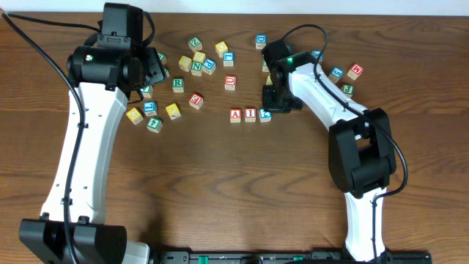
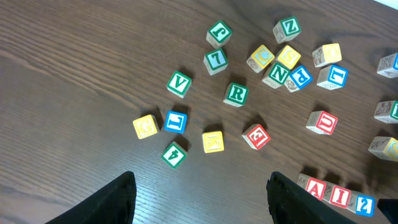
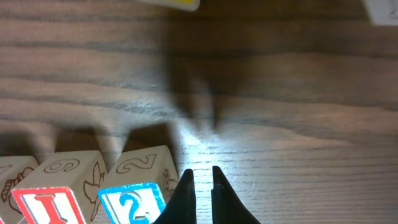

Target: Spell out AI2

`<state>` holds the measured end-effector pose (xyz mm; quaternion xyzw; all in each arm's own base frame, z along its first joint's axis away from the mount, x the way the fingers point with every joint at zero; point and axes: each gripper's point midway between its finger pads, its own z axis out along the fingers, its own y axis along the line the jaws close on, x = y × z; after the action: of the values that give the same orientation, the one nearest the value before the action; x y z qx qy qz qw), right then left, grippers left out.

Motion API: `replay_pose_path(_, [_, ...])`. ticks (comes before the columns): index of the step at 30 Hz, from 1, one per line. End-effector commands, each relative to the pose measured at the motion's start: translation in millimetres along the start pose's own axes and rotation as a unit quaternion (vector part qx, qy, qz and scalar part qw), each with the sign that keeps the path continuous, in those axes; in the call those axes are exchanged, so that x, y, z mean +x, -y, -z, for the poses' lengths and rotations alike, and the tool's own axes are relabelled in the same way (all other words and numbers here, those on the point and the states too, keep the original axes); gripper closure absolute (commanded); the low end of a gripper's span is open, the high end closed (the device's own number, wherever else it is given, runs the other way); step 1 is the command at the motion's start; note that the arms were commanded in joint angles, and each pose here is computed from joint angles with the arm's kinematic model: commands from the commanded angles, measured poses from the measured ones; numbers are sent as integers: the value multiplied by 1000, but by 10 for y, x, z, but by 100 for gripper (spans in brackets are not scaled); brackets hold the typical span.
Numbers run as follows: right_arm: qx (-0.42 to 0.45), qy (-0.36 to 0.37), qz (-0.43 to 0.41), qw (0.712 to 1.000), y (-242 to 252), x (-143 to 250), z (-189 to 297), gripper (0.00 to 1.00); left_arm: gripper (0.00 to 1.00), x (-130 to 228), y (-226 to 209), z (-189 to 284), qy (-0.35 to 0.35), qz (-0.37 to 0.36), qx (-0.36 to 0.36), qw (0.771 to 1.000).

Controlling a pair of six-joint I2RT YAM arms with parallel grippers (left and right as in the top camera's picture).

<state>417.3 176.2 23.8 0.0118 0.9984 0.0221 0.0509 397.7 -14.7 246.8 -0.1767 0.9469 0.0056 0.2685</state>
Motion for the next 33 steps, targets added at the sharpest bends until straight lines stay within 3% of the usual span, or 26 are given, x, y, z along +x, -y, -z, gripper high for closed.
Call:
replay_pose_path(1, [-5, 5, -6, 1000, -62, 32, 73, 96, 33, 44, -25, -73, -11, -3, -7, 1000])
replay_pose_path(33, [-32, 16, 29, 999, -468, 138, 43, 95, 33, 44, -25, -73, -11, -3, -7, 1000])
